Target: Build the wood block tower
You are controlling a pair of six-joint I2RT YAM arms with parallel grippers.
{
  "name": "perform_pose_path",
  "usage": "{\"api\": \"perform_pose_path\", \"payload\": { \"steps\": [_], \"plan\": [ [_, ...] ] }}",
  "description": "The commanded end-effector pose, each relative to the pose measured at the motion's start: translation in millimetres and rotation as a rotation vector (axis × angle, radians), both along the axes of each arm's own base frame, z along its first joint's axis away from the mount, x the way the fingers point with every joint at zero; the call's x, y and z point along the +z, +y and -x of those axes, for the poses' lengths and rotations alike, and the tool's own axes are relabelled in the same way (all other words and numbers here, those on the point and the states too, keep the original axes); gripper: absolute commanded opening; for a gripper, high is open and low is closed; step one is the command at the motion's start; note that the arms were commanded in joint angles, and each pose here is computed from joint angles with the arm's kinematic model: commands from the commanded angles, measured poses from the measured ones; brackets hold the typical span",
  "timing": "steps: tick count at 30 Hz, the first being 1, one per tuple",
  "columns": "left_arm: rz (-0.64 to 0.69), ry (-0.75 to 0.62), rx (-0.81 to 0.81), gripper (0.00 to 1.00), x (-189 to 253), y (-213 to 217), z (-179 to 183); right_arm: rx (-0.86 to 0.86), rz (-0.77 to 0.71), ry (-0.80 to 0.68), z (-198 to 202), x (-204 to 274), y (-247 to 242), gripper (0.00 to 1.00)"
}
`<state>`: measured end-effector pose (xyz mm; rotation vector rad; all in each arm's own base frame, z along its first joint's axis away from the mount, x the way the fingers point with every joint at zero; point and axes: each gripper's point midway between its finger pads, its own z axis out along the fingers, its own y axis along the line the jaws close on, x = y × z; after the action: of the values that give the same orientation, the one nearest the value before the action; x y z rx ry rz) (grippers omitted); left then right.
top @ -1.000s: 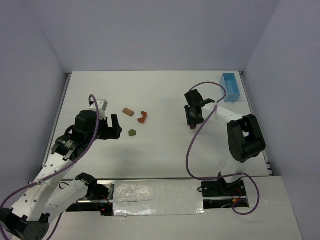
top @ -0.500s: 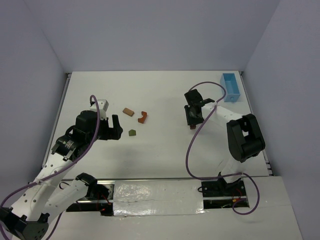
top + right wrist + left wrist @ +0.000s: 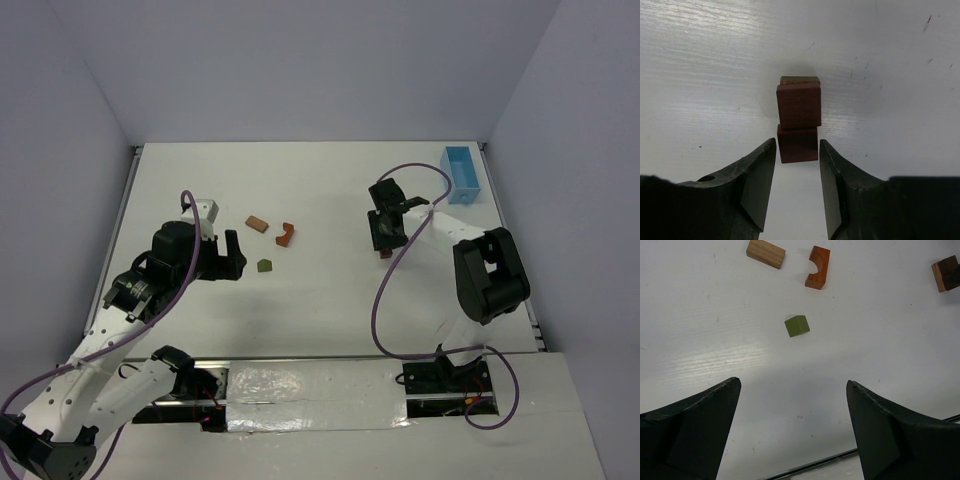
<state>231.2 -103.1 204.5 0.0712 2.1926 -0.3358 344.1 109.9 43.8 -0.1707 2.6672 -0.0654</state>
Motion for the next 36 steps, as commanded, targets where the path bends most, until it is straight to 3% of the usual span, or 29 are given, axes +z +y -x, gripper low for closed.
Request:
{"api": "perform_pose_path", "payload": {
  "steps": [1, 11, 15, 36],
  "plan": [
    [0.006, -0.051, -0.014, 0.99, 10.8, -2.2, -3.6, -0.001, -0.006, -0.04, -15.7, 8.7, 2.2, 0.49],
    [0.007, -0.051, -0.021, 0.99, 10.8, -3.9, -2.9, 0.002, -0.006, -0.033, -14.1, 6.6, 2.1, 0.5],
    [0.008, -0.052, -0.024, 0.99, 11.5, -4.2, -2.9, 0.001, -0.008, -0.025, -11.9, 4.0, 2.2, 0.45],
    [0.01, -0.057, -0.03, 1.0, 12.4, -5.9, -0.8, -0.023, 0.006, -0.018, -13.7, 0.7, -3.9, 0.41]
  ]
}}
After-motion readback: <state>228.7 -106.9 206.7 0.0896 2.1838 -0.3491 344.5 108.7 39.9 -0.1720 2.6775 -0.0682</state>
